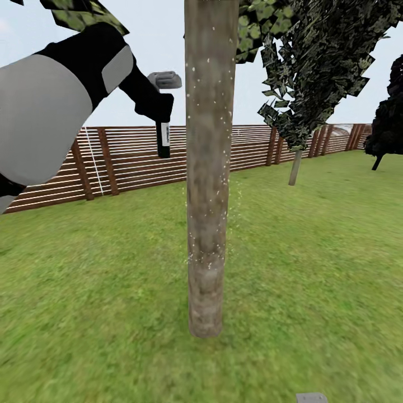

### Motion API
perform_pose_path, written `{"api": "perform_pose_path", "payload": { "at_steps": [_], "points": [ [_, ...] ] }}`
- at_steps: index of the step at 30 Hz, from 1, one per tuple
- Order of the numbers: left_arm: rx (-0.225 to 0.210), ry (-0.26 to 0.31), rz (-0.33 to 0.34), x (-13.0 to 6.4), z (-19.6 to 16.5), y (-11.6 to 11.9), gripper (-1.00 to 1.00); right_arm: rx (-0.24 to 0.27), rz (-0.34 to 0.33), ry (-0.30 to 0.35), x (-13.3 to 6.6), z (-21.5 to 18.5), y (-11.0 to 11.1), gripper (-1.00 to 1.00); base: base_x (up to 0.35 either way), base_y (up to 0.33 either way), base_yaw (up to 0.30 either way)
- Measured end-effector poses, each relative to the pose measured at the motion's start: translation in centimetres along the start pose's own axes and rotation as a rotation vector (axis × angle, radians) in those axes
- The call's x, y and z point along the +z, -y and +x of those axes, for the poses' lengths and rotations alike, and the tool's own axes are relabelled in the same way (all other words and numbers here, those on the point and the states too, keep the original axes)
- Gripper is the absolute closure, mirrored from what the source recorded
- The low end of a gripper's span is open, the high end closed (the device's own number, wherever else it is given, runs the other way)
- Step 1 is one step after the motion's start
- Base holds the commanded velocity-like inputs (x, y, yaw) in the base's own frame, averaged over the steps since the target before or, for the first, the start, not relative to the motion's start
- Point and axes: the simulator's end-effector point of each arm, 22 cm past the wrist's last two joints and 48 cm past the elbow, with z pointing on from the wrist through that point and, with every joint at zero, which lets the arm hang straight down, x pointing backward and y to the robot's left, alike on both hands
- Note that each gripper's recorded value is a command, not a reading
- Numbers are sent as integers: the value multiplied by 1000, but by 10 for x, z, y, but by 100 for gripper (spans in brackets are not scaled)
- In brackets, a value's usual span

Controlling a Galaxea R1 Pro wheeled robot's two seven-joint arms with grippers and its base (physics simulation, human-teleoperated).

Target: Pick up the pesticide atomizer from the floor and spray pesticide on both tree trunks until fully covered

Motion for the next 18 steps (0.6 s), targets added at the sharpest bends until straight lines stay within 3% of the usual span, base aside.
{"api": "perform_pose_path", "payload": {
  "at_steps": [2,5,10,15,18],
  "points": [
    [-3,-21,7,6,8,4,100,0,0,0,0,0,0,-100,0,0,0],
    [18,-35,33,13,11,28,100,0,-1,0,0,0,0,-100,0,0,0],
    [20,-48,29,18,18,26,100,0,0,0,0,0,0,-100,0,0,0],
    [1,-105,46,54,61,24,100,0,-1,0,0,0,-1,-100,0,0,0],
    [-60,-72,135,55,55,44,100,-1,-1,1,0,0,-1,-100,0,0,0]
  ]
}}
